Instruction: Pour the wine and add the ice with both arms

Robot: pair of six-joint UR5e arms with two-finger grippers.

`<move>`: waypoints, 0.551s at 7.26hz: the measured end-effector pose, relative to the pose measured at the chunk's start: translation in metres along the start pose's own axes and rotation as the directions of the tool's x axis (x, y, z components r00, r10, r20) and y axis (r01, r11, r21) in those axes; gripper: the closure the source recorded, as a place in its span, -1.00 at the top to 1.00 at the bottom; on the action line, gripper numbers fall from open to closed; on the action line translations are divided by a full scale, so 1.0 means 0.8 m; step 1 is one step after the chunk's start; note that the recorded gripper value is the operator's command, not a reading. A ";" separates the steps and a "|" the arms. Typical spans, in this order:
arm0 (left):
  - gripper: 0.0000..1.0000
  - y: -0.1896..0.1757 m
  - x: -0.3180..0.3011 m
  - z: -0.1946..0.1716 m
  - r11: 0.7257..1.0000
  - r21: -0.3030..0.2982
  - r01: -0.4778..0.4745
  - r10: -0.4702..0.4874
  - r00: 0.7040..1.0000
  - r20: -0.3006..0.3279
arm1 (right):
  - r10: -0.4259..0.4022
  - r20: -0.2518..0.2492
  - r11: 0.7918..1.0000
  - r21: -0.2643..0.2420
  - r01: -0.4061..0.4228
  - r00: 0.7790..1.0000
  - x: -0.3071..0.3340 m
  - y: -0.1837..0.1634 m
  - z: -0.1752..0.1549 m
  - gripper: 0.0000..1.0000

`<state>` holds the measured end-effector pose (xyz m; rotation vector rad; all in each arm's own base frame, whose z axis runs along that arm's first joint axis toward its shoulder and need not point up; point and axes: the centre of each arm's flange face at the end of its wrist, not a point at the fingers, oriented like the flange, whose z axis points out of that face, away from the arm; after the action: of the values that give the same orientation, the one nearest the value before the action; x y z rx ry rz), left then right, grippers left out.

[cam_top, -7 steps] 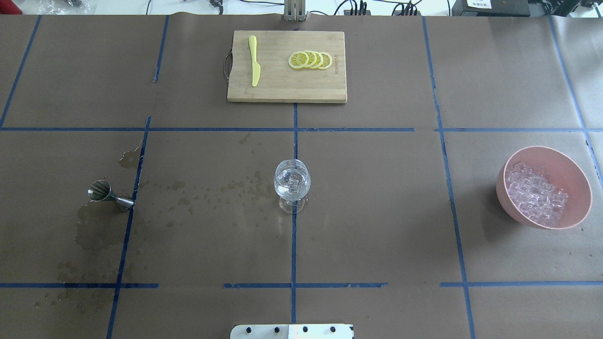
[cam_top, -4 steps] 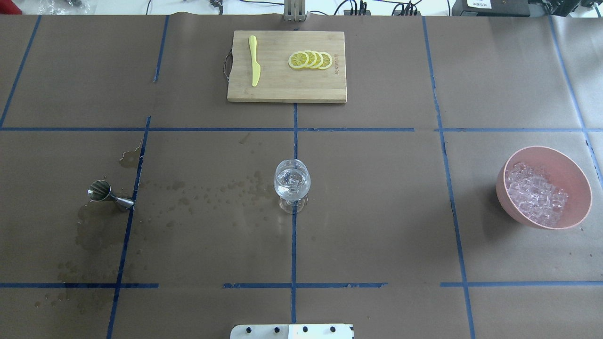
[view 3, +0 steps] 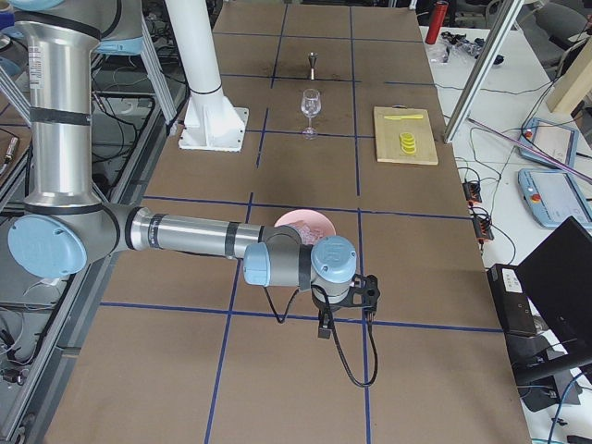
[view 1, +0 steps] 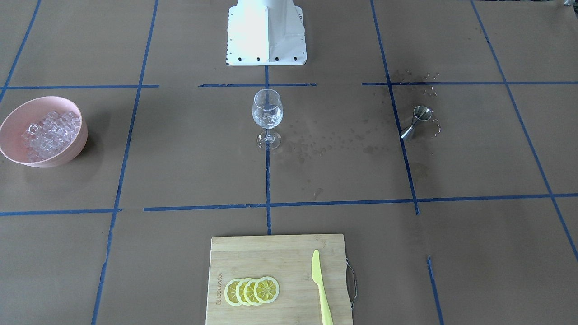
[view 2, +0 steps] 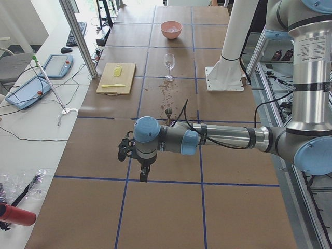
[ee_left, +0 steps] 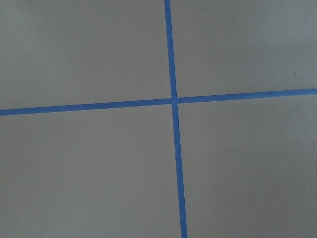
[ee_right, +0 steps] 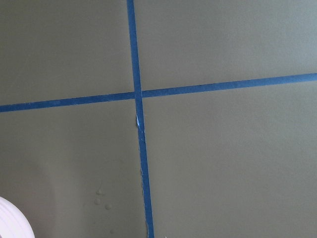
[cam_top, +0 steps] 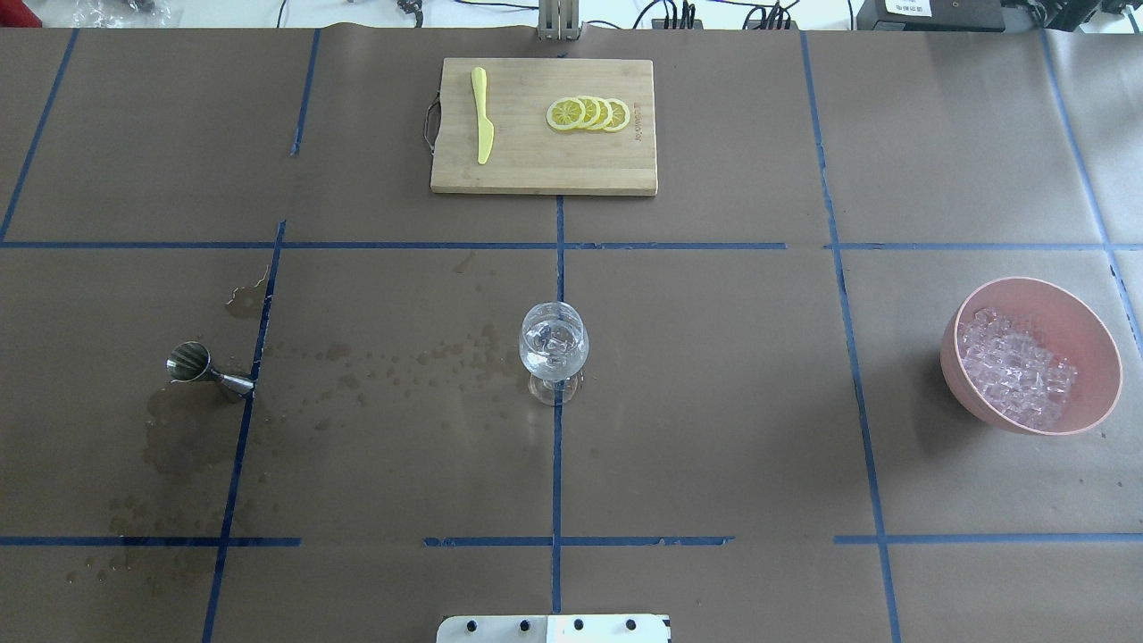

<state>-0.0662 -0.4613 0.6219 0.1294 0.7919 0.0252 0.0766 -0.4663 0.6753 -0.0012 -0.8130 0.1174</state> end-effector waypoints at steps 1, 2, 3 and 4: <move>1.00 0.000 0.000 0.000 1.000 0.000 0.000 0.000 1.000 0.000 | -0.002 0.000 1.000 0.002 0.002 1.000 0.000 0.000 0.000 1.00; 1.00 0.000 0.000 0.000 1.000 0.000 0.000 0.000 1.000 0.000 | -0.003 0.000 1.000 0.003 0.003 1.000 -0.001 0.000 -0.001 1.00; 1.00 0.000 -0.001 0.001 1.000 -0.001 0.001 -0.001 1.000 -0.001 | -0.004 0.000 1.000 0.004 0.004 1.000 -0.001 0.000 -0.001 1.00; 1.00 0.000 -0.002 0.002 1.000 -0.002 0.001 -0.001 1.000 -0.002 | -0.006 0.000 1.000 0.005 0.006 1.000 -0.002 -0.001 -0.002 1.00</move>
<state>-0.0661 -0.4616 0.6241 0.1273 0.7934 0.0251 0.0767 -0.4669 0.6734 0.0063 -0.8126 0.1135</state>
